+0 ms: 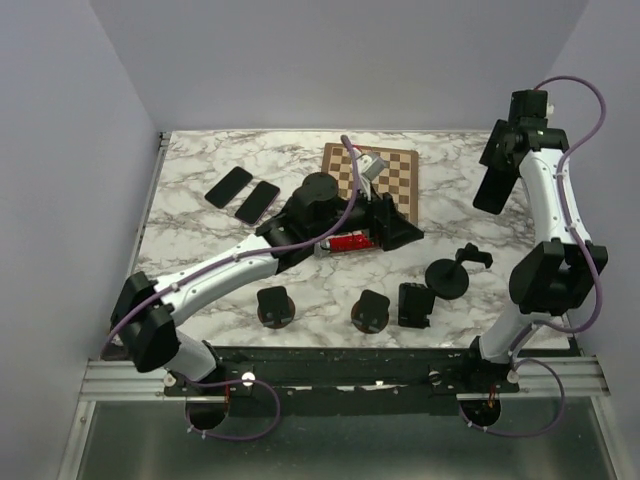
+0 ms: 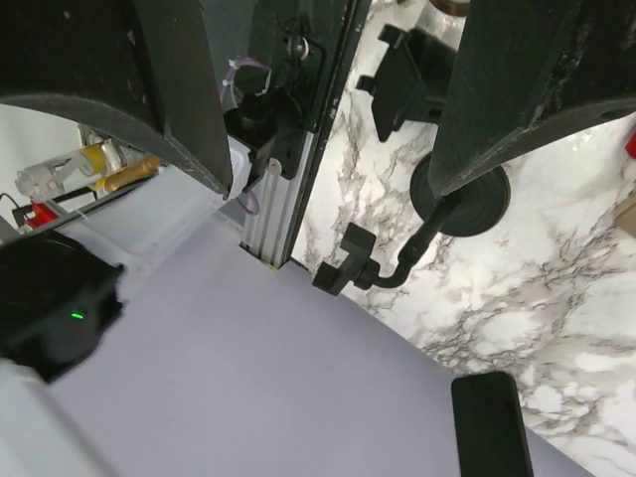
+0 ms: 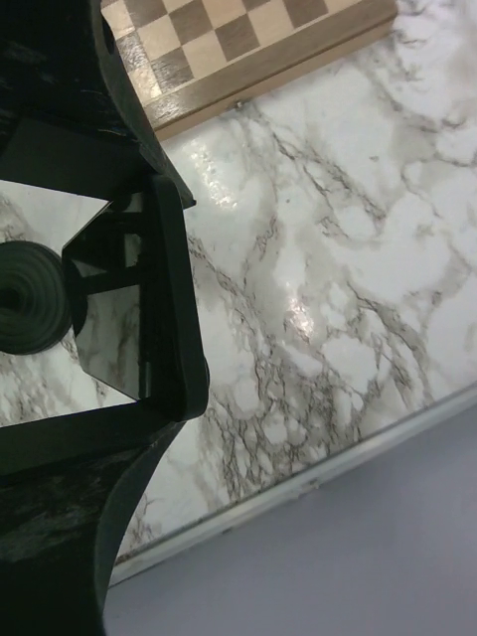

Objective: Remove the phone from the phone stand

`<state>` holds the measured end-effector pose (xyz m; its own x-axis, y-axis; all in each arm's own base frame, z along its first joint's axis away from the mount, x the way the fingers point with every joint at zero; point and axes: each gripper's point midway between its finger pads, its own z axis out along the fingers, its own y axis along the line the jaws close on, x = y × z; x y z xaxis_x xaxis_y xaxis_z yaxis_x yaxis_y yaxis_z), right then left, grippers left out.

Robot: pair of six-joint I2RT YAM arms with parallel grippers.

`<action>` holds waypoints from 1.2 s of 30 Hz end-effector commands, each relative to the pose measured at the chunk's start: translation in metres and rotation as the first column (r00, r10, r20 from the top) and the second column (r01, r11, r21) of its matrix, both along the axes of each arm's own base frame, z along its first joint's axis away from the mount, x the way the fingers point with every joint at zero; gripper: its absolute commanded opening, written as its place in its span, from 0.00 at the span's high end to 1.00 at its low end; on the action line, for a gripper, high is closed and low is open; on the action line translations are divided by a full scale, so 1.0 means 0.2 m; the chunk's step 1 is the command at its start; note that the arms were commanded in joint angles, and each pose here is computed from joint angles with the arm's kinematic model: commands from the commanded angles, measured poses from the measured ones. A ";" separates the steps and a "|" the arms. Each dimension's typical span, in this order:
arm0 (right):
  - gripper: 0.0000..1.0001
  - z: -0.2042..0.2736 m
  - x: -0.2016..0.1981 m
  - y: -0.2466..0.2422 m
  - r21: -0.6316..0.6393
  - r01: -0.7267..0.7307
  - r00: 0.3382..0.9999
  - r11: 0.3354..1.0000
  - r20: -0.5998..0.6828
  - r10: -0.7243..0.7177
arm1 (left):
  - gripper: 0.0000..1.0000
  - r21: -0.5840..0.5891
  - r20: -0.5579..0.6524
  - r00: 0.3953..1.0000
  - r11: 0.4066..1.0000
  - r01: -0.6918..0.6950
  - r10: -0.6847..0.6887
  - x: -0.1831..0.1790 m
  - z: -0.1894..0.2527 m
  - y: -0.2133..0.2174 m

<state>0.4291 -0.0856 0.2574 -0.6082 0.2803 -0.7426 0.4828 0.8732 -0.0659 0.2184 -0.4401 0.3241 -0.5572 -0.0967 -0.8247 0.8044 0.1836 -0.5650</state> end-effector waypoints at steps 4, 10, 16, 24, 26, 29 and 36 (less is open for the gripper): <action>0.99 -0.38 0.14 0.02 0.149 -0.090 0.985 0.985 -0.133 0.111 | 0.12 0.132 -0.070 0.997 0.991 -0.034 0.043 -0.21 -0.11 0.32; 0.99 -0.68 0.26 0.05 0.245 -0.092 0.966 0.965 -0.212 0.146 | 0.12 0.148 -0.036 0.999 0.989 0.014 -0.008 -0.38 -0.12 0.50; 0.90 -0.88 0.34 0.01 0.241 -0.059 0.951 0.969 -0.281 0.128 | 0.12 0.108 -0.028 0.998 0.993 0.058 -0.055 -0.51 -0.07 0.61; 0.53 -0.91 0.40 0.00 0.246 -0.045 0.941 0.968 -0.315 0.124 | 0.12 0.089 -0.029 0.999 0.996 0.024 -0.022 -0.53 -0.04 0.67; 0.34 -0.91 0.39 0.00 0.246 -0.051 0.942 0.968 -0.311 0.129 | 0.12 0.086 -0.022 1.000 0.996 0.017 -0.015 -0.53 -0.03 0.68; 0.16 -0.88 0.39 -0.01 0.226 -0.052 0.944 0.973 -0.306 0.122 | 0.12 0.094 -0.018 1.000 0.996 0.003 -0.001 -0.52 -0.03 0.69; 0.00 -0.73 0.40 -0.03 0.202 -0.064 0.957 0.977 -0.265 0.118 | 0.12 0.098 0.005 0.999 0.994 -0.039 0.039 -0.51 0.01 0.72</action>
<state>0.5077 -0.0859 0.0709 -0.8343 0.3487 -0.4269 0.3905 0.9205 -0.0112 0.1144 -0.3034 0.3127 -0.5833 -0.0076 -0.8122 0.7875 0.2397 -0.5678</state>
